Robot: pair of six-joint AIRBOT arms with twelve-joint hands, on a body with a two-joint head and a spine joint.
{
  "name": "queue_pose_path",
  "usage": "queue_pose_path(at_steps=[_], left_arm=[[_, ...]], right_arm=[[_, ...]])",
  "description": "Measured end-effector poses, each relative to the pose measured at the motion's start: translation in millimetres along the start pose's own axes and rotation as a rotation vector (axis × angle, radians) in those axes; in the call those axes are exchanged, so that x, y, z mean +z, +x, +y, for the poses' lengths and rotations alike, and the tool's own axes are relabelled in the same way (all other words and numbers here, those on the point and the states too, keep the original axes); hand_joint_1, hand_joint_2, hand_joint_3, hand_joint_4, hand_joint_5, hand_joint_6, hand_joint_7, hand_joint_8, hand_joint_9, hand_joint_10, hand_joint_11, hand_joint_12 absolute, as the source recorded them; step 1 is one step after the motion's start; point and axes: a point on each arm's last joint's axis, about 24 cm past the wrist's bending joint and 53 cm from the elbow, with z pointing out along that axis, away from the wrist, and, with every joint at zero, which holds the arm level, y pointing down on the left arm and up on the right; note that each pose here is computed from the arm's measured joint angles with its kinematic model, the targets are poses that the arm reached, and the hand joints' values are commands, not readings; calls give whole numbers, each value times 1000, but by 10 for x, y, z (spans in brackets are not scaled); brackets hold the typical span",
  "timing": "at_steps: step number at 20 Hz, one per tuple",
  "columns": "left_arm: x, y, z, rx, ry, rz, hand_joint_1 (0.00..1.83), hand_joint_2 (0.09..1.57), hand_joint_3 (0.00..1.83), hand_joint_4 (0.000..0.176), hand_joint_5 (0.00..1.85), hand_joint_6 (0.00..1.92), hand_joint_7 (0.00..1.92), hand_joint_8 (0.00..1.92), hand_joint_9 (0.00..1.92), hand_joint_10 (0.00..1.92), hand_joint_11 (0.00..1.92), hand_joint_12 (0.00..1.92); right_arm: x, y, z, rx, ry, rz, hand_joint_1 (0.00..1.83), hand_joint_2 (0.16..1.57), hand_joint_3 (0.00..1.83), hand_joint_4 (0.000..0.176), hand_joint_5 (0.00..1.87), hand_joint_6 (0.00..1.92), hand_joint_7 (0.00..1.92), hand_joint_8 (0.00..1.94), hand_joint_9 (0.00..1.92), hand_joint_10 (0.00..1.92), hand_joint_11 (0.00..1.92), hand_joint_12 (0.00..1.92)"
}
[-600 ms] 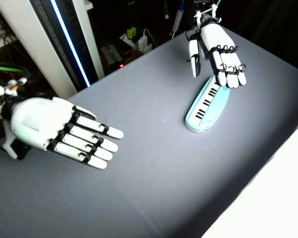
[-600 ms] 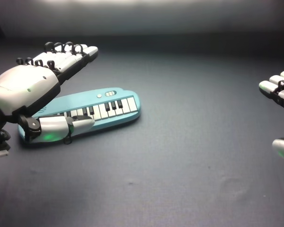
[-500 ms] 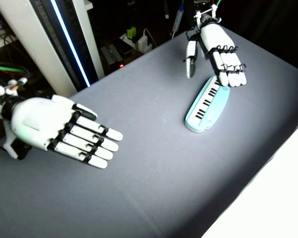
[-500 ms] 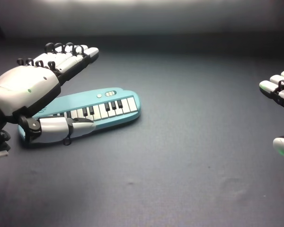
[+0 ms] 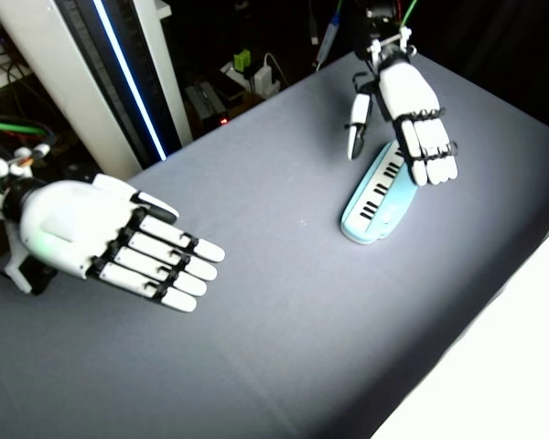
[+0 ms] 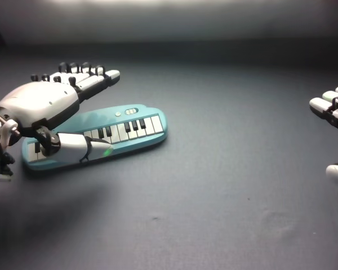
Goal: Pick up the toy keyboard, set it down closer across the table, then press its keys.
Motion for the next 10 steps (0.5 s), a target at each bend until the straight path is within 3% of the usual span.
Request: queue_pose_path(at_steps=[1,2,3,5,6,10], left_arm=[[41,39,52,4,-23,15,707,1046,0,78,0,0,0,0,0,0,0,0],[75,68,129,12,-51,30,724,969,0,99,0,0,0,0,0,0,0,0],[97,98,202,11,-75,43,727,953,0,104,0,0,0,0,0,0,0,0],[110,148,307,20,-116,60,770,942,0,109,0,0,0,0,0,0,0,0],[122,185,361,21,-139,70,773,933,0,104,0,0,0,0,0,0,0,0],[186,157,468,-6,-170,59,774,930,0,102,0,0,0,0,0,0,0,0]], right_arm=[[-5,6,-12,0,4,2,56,1392,3,8,0,0,0,0,0,0,0,0],[-5,13,-13,0,4,4,105,1388,0,12,0,0,0,0,0,0,0,0],[-5,10,-9,-1,2,3,116,1387,0,13,0,0,0,0,0,0,0,0],[-8,10,-21,1,7,3,130,1384,0,18,0,0,0,0,0,0,0,0],[-14,20,-30,2,9,6,116,1384,0,30,0,0,0,0,0,0,0,0],[-15,23,-29,3,9,7,112,1384,0,32,0,0,0,0,0,0,0,0]])
